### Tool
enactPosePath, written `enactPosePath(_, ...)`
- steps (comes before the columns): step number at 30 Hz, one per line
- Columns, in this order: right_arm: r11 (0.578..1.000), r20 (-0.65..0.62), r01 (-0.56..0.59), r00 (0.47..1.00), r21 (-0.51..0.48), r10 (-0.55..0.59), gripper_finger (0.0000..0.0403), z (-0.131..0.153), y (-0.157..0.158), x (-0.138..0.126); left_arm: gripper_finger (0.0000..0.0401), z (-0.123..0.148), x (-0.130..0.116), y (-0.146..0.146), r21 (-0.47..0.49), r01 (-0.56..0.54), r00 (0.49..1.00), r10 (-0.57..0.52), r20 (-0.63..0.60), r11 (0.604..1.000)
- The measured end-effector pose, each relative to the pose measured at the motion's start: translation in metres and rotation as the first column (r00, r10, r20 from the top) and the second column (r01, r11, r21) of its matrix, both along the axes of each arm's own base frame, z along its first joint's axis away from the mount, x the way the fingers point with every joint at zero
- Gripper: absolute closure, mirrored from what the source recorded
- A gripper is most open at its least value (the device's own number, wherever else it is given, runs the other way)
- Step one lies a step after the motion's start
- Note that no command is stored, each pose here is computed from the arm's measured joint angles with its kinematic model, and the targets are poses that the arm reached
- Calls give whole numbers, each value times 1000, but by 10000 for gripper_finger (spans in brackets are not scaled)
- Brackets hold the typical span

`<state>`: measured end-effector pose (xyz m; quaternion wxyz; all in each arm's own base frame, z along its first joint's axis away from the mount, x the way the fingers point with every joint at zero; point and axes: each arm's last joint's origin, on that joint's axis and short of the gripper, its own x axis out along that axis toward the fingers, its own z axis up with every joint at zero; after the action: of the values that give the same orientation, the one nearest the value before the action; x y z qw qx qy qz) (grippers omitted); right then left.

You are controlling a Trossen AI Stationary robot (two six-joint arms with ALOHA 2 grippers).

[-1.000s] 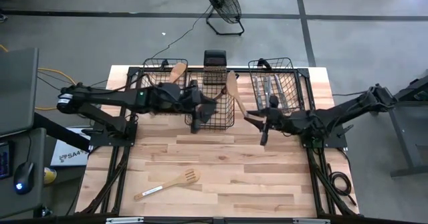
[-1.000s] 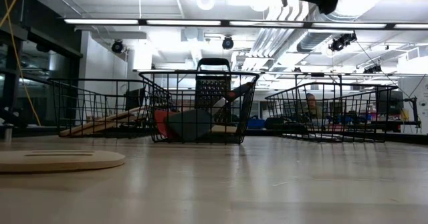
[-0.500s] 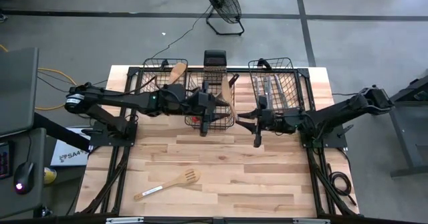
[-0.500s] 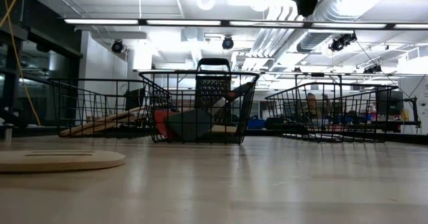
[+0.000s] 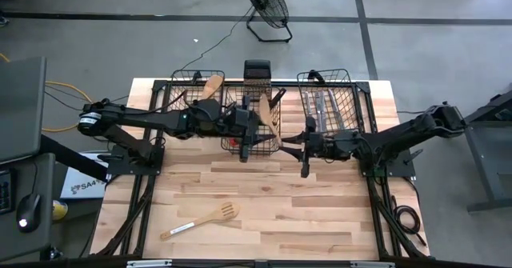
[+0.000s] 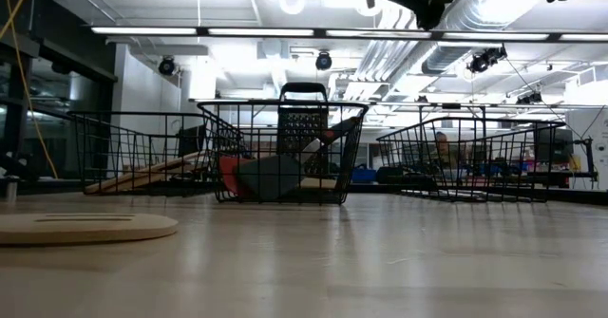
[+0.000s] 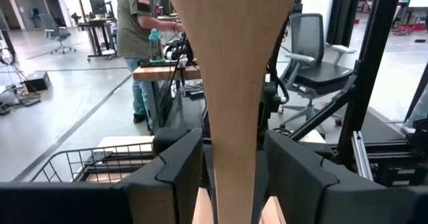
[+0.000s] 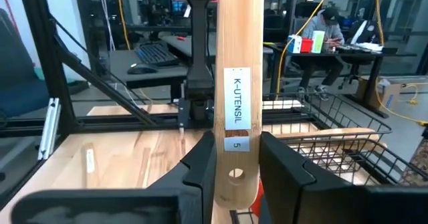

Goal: Pick & Place Kitchen Items
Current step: Put the light brown wooden serving fork into the left wire basket

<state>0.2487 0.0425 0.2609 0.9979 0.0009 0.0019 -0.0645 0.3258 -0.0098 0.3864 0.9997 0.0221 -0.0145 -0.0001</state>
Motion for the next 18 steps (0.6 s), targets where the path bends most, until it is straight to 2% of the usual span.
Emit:
enactPosePath(6, 1000, -11, -17, 1000, 5, 18, 321, -6, 0, 6, 242, 4, 0, -1, 3, 37, 998, -37, 45, 999)
enactPosePath(18, 1000, 37, -6, 999, 13, 5, 321, -4, -4, 9, 242, 4, 0, -1, 4, 39, 998, -39, 39, 999)
